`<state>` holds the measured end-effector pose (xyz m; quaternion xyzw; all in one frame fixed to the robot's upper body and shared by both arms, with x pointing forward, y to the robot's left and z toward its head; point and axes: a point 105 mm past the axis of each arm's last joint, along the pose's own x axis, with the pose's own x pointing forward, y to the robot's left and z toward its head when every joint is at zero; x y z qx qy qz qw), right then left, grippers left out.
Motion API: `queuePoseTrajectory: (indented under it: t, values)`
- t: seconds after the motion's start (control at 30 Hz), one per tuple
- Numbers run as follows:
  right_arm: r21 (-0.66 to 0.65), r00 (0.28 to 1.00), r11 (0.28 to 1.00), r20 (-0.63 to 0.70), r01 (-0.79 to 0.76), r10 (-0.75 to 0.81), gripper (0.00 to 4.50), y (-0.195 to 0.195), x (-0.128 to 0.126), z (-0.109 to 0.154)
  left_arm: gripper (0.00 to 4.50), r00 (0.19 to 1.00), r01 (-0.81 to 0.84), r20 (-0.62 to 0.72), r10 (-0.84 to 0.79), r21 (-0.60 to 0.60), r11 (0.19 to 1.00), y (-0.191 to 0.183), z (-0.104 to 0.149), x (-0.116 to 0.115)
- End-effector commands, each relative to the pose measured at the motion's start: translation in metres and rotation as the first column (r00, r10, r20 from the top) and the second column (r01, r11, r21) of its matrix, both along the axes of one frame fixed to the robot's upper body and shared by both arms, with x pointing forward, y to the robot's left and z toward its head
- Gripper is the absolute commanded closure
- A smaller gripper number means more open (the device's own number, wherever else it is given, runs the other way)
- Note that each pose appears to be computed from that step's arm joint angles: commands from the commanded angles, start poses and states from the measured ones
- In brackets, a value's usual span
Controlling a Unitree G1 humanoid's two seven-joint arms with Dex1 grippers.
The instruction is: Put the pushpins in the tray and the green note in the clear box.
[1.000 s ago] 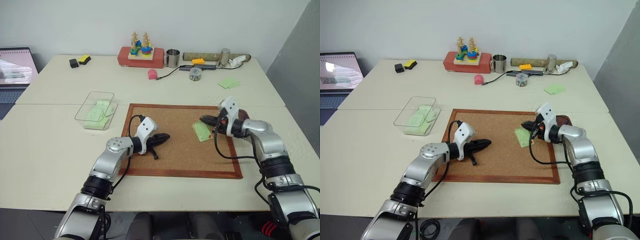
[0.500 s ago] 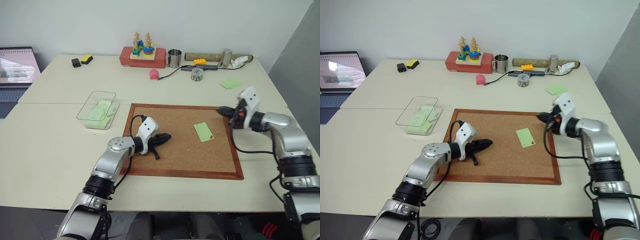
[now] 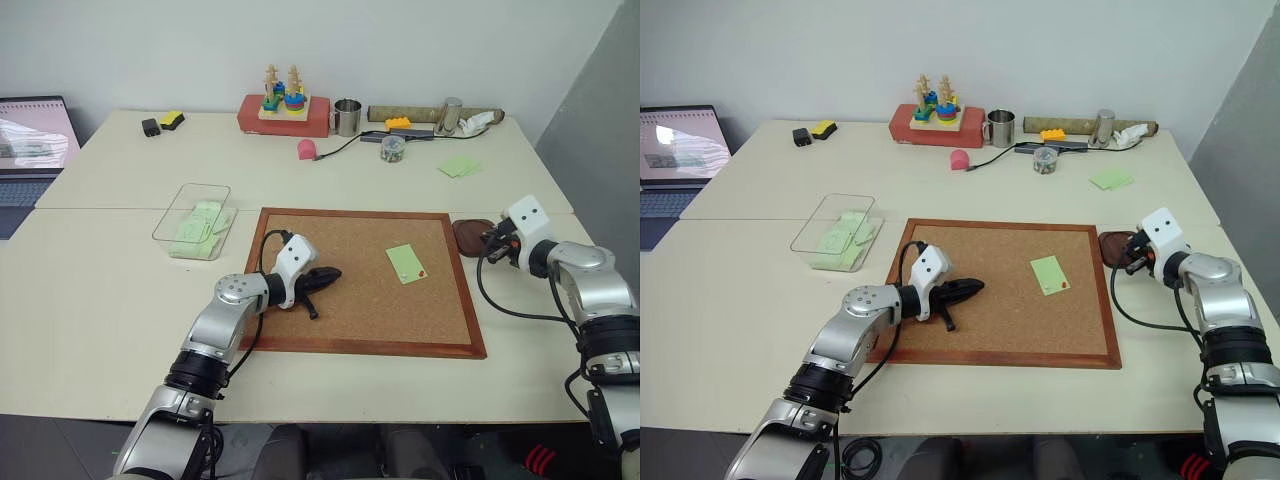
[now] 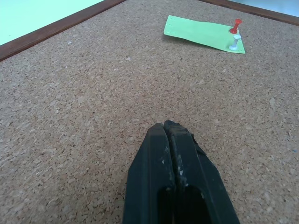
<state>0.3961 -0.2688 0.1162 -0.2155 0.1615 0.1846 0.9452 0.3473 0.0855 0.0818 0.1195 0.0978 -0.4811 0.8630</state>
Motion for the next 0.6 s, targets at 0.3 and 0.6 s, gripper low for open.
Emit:
queuePoseTrajectory:
  t: [0.3, 0.6]
  values:
    - [0.019, 0.983, 1.0, 0.183, -0.018, 0.014, 1.4, 0.003, 0.005, 0.053, 4.5, 0.998, -0.007, -0.055, 0.009, 0.049, 0.999, 0.006, -0.018, -0.006]
    - [0.05, 0.933, 0.936, 0.108, -0.349, 0.342, 1.16, 0.053, -0.055, 0.049, 4.5, 0.998, -0.001, -0.057, 0.004, 0.056, 0.998, 0.006, -0.02, -0.006]
